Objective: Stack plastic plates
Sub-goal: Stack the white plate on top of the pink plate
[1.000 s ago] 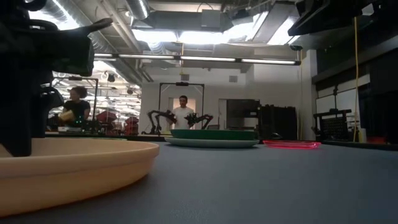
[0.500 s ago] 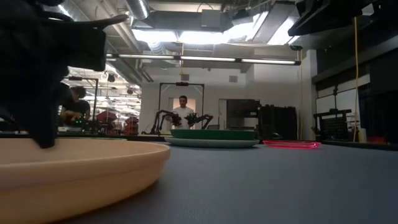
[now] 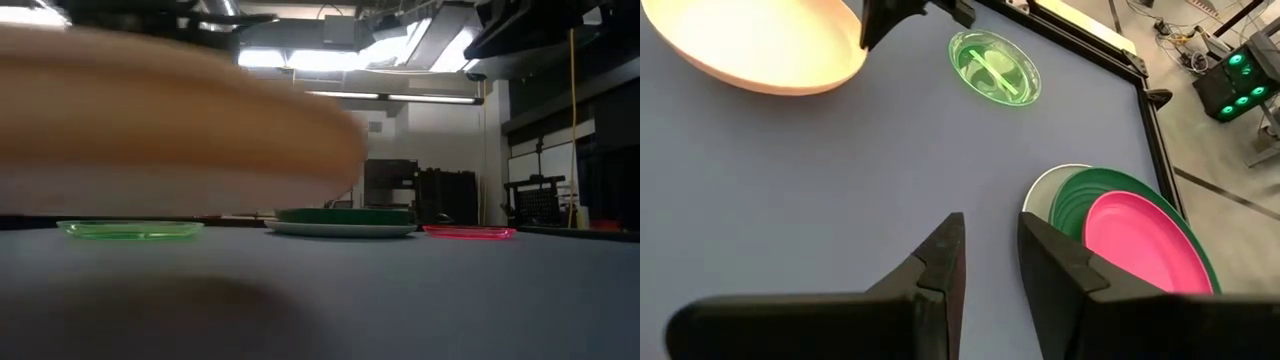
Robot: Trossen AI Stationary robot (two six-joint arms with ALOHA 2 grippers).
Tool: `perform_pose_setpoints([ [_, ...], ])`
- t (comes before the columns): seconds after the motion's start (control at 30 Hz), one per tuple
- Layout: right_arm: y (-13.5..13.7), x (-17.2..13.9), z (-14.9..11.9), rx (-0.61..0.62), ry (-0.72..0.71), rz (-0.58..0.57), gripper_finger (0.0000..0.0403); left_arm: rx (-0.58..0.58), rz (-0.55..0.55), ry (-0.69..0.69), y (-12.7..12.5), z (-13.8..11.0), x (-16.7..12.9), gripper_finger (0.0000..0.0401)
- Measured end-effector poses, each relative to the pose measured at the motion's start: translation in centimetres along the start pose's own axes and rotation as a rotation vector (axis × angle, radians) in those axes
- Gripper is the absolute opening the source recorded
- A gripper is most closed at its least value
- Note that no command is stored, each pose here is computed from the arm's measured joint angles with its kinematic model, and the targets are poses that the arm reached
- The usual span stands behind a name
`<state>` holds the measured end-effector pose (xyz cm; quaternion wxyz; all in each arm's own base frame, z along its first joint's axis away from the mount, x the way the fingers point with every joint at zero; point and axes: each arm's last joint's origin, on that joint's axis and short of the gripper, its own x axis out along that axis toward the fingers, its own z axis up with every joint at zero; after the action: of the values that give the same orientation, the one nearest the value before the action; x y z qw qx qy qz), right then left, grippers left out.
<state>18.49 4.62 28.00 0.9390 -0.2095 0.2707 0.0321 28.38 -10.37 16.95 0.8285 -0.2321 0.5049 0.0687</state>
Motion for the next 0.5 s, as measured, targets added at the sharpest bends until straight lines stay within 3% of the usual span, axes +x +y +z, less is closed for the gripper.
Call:
perform_pose_setpoints([
  [0.27,0.0,0.0,0.0,-0.002,0.005,0.001,0.0085,0.019,-0.012,-0.124,2.1,6.1,-1.7,0.0001],
  [0.5,0.0,0.0,-0.1,-0.001,0.006,0.000,0.0085,-0.058,-0.017,-0.243,6.3,11.9,-4.2,0.0001],
])
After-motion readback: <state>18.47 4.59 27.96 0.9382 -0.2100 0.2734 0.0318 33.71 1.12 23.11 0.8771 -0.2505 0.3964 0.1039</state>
